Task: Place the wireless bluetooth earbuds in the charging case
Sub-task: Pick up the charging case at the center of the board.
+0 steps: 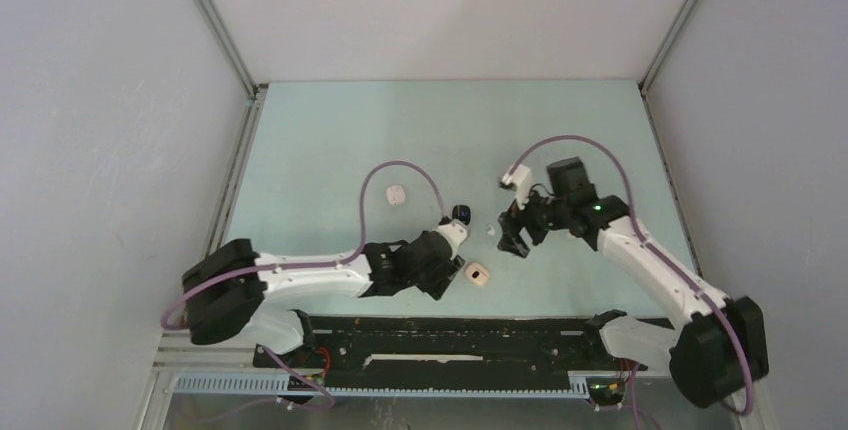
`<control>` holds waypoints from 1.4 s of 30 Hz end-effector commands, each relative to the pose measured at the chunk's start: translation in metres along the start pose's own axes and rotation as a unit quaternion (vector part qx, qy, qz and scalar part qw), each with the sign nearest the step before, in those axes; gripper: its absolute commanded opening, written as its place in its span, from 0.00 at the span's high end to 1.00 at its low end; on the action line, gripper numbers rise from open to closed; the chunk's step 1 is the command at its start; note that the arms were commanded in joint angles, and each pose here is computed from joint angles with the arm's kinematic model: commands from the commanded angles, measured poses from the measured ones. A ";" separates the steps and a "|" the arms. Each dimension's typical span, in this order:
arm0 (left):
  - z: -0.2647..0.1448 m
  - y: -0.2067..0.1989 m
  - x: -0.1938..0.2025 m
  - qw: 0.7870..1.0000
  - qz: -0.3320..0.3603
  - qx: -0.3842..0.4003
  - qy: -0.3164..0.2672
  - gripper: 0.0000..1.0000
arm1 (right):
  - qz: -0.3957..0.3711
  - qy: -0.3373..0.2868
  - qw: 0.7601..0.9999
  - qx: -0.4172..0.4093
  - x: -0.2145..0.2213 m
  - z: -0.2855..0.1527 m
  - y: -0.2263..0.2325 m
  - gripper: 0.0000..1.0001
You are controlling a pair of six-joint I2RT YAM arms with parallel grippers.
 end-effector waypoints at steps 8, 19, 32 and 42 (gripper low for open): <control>-0.043 0.041 -0.011 0.936 -0.258 -0.035 -0.239 0.21 | -0.067 0.130 0.987 -0.066 -0.006 0.075 0.039 0.20; -0.042 0.048 0.001 0.936 -0.265 -0.041 -0.229 0.22 | -0.088 0.180 0.976 -0.085 -0.004 0.095 0.066 0.21; -0.045 0.051 0.001 0.928 -0.276 -0.048 -0.244 0.22 | -0.122 0.225 0.964 -0.071 0.005 0.116 0.074 0.31; -0.044 0.050 0.001 0.927 -0.283 -0.044 -0.244 0.22 | -0.139 0.243 0.958 -0.053 0.011 0.121 0.069 0.55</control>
Point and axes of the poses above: each gripper's point midway between its finger pads, its own z axis out along the fingers, its own y axis along the line the jaws close on, x = y × z, the point moved 9 cm from there along -z, back along the fingers, and after that the axes turned 15 degrees about -z, right-handed, at the moved point
